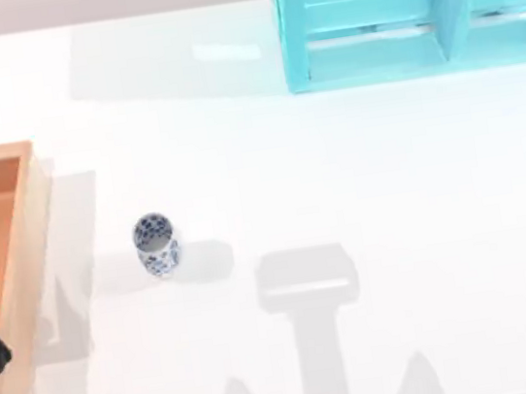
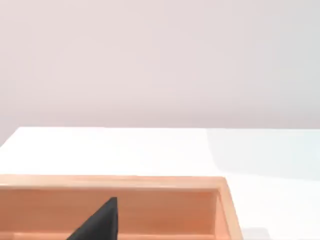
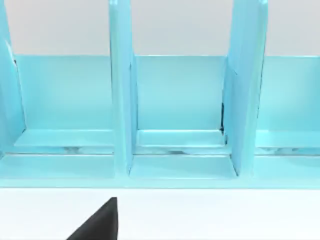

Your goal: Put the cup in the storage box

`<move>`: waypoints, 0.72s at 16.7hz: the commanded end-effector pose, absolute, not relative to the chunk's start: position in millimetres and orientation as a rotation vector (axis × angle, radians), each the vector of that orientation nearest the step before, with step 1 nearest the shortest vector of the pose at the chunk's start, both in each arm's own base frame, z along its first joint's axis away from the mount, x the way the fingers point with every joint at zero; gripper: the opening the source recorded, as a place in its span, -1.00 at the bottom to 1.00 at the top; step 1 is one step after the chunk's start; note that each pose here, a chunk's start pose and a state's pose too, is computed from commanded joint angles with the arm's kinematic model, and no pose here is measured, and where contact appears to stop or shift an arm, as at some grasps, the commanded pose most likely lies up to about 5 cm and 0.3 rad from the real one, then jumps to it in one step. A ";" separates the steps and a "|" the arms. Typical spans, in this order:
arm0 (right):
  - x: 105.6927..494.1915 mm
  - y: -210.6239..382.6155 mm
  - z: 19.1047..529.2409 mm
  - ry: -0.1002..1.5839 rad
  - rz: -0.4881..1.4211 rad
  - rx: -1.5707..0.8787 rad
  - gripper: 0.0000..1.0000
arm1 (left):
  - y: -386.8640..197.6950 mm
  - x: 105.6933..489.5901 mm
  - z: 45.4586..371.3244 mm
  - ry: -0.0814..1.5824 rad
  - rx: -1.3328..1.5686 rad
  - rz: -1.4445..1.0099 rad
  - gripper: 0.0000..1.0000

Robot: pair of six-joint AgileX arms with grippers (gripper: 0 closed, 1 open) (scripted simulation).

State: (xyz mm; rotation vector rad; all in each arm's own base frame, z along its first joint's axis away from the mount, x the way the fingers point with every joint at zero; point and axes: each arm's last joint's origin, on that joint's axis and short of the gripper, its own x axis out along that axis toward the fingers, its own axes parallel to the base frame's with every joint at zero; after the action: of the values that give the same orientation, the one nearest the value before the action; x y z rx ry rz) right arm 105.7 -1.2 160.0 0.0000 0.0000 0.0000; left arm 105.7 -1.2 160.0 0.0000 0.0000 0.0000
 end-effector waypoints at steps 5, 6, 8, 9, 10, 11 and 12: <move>105.7 -1.2 160.0 0.000 0.000 0.000 1.00 | -1.6 107.6 159.3 0.084 -0.005 0.001 1.00; 105.7 -1.2 160.0 0.000 0.000 0.000 1.00 | -1.9 108.9 159.6 0.137 -0.009 0.003 1.00; 105.7 -1.2 160.0 0.000 0.000 0.000 1.00 | -2.8 112.6 161.9 0.273 -0.018 0.007 1.00; 105.7 -1.2 160.0 0.000 0.000 0.000 1.00 | -3.5 115.3 164.5 0.350 -0.024 0.009 1.00; 105.7 -1.2 160.0 0.000 0.000 0.000 1.00 | -4.4 118.6 168.2 0.429 -0.030 0.011 1.00; 105.7 -1.2 160.0 0.000 0.000 0.000 1.00 | -5.6 122.8 173.0 0.511 -0.036 0.013 1.00; 105.7 -1.2 160.0 0.000 0.000 0.000 1.00 | -7.1 128.1 178.7 0.592 -0.042 0.015 1.00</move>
State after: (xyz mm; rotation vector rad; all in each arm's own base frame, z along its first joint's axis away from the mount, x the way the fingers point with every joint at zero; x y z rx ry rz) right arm 105.7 -1.2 160.0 0.0000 0.0000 0.0000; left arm 128.1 -7.1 178.7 -0.0415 0.5916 0.0145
